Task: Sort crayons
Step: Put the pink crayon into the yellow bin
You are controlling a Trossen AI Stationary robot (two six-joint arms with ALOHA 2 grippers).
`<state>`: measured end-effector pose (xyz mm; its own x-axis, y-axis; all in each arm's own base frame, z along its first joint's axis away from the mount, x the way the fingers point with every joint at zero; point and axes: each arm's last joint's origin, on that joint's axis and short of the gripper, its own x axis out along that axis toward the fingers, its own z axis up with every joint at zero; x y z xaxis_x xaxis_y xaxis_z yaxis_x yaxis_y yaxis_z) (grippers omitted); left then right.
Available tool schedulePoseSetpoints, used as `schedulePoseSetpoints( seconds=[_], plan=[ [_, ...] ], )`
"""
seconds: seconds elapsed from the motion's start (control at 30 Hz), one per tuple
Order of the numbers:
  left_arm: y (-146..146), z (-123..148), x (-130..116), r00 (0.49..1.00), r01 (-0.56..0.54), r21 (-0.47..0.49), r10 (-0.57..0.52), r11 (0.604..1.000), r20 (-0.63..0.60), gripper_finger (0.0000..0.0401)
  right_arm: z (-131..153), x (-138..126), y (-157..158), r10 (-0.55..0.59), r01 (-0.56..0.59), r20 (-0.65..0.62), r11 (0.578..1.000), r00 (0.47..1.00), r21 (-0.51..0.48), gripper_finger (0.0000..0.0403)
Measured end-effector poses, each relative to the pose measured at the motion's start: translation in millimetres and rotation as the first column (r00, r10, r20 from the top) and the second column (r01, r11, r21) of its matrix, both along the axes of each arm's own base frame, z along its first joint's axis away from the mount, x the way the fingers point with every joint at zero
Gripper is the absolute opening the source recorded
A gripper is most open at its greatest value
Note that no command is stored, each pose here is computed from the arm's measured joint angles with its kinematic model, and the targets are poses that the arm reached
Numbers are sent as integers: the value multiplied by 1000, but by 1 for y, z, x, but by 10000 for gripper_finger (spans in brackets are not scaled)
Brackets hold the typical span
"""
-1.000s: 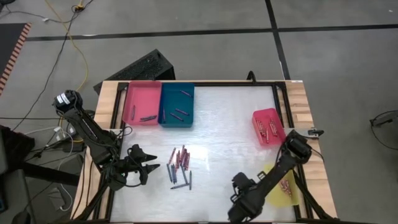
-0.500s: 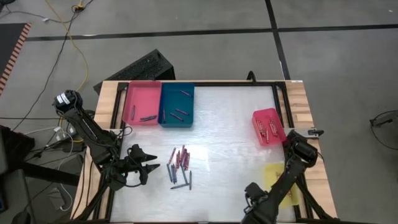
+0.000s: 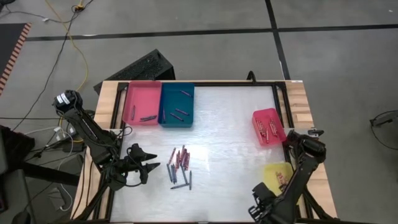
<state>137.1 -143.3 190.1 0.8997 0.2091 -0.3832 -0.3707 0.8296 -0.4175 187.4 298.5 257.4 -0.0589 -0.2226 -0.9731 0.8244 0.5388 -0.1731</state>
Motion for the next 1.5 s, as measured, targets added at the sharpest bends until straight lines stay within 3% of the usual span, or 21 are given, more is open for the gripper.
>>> schedulePoseSetpoints(
  seconds=[0.2,0.43,1.27,1.5],
  plan=[
    [0,0,0,1000,2,-1,-2,1000,-1,199,7,-3,-5,-15,15,18,1000,1000,15,0],
    [0,0,0,1000,2,2,-2,1000,-4,199,-5,-7,-8,-28,29,-83,1000,996,12,0],
    [0,0,0,1000,0,1,0,1000,-4,199,-60,-27,-34,-119,73,-221,976,968,-205,5],
    [0,0,0,1000,0,2,0,1000,-5,199,-74,-30,-40,-131,79,-226,971,965,-226,6]
  ],
)
